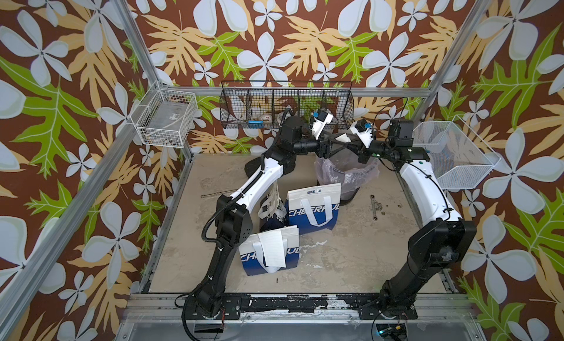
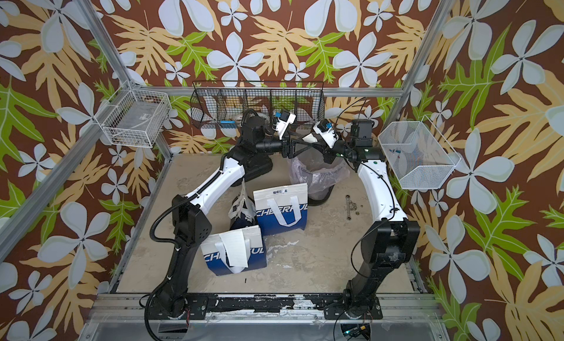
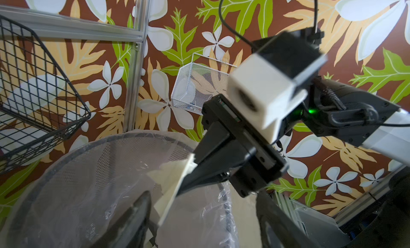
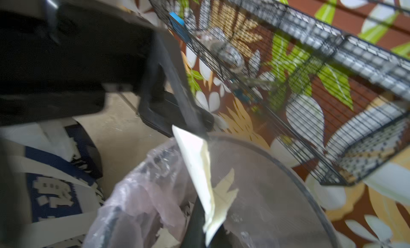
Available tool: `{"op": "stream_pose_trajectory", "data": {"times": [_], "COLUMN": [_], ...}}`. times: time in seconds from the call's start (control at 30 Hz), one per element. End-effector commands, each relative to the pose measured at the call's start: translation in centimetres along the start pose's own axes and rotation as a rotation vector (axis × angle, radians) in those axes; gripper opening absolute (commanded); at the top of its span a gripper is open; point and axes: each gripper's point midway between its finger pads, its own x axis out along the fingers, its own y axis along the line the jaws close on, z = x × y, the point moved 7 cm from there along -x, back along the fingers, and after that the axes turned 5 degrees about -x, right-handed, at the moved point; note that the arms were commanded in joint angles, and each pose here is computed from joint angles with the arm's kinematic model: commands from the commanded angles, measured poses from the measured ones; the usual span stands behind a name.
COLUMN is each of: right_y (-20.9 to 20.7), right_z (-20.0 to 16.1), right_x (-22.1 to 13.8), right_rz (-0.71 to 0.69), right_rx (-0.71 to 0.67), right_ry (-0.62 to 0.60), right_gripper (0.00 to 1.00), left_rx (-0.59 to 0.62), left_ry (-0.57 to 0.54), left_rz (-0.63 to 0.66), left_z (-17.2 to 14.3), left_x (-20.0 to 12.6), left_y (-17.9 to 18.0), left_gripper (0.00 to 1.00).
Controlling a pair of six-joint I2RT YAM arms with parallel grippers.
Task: Shred takeout receipts and throw away
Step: Place the takeout receipt in the trash bin.
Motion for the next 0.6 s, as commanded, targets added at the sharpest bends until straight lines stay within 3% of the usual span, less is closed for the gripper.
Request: {"op": "stream_pose_trajectory", "data": {"times": [0.0,0.03,0.17,0.23,0.57], "right_y": [-1.9,-2.2,-2.2,-1.4,0.5], "right_z": [-1.8,-2.2,-3.0,-2.7,0.6], "right_x": [0.3,0.5,1.4,1.6,0.3], "right_rz": [-0.151,-0.158,-0.133,-0.105,-0.041], "right_rx": [0.063,0.081,0.098,0.078,0.025], "right_ry": [0.157,0.187,0.25,0.245,0.056], "right_gripper": [0.0,0.0,0.33,0.41,0.51], "left_rx": [0.074,0.09,0.129,0.133,0.108], "left_ry": [-0.009,-0.005,0.032,0.066,0.108], "left_rz": [0.124,0.165,0.285,0.322,0.317], "left_z": [1.3,1.5,1.5,1.0,-0.1], "left_x": [-1.6,-2.2,-4.2,-4.6,-4.0], "left_y": [0.3,0.4,0.2,0.4,0.7], "left_gripper": [0.85,0.87,0.88,0.88,0.87]}}
